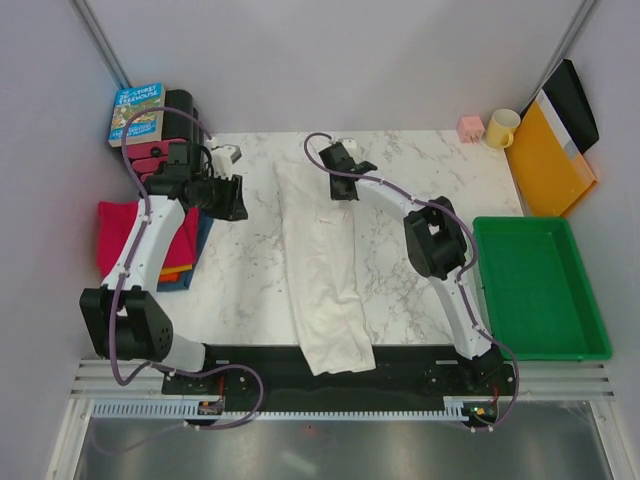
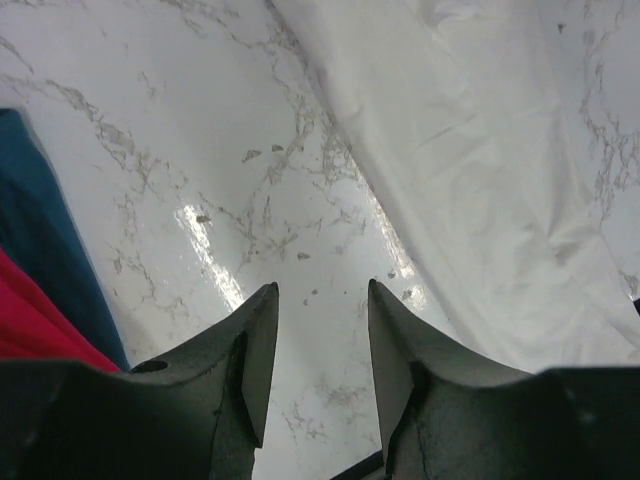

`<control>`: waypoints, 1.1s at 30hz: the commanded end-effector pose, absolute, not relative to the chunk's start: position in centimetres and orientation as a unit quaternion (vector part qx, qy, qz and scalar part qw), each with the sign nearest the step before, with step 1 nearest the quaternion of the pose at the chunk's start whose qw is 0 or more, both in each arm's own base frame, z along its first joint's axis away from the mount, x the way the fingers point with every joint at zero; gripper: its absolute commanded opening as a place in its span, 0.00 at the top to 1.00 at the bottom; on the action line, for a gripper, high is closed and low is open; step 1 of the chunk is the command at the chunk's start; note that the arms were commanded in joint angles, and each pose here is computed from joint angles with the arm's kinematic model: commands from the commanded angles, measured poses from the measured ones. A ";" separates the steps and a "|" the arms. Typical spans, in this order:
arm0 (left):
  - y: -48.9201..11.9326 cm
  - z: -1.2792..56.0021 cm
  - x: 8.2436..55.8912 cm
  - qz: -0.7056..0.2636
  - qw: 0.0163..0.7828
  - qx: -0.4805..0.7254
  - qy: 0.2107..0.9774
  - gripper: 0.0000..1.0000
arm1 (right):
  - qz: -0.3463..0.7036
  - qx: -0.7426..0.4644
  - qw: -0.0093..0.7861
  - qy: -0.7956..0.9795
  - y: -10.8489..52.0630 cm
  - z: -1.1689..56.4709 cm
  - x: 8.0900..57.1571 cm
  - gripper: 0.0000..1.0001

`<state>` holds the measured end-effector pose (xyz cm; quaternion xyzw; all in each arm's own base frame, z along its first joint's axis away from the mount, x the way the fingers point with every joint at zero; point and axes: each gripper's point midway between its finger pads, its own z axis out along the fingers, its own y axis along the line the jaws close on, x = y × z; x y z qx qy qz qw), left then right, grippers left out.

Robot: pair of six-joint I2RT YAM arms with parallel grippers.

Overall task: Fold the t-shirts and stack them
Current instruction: Rotate the tshirt 90 degrees

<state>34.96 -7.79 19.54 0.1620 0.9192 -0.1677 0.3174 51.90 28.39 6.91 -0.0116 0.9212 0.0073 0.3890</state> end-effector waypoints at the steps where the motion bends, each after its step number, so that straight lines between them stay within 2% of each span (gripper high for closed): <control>1: -6.8 21.8 33.0 -0.147 0.357 0.178 0.905 0.52 | 0.055 -0.020 0.388 0.920 30.4 7.2 53.2 1.00; 7: -6.5 20.6 31.5 -0.141 0.343 0.164 0.914 0.52 | 0.088 0.011 0.356 0.930 30.3 4.0 54.2 0.99; 11: -5.7 19.7 31.7 -0.121 0.332 0.164 0.921 0.52 | 0.100 0.056 0.337 0.935 27.9 2.5 55.7 0.96; 22: -5.6 17.8 32.9 -0.122 0.300 0.151 0.934 0.52 | 0.123 0.145 0.296 0.936 20.8 -0.2 60.1 0.96; 33: -5.3 16.7 34.5 -0.115 0.282 0.146 0.941 0.52 | 0.167 0.195 0.357 0.898 17.7 1.0 65.6 0.92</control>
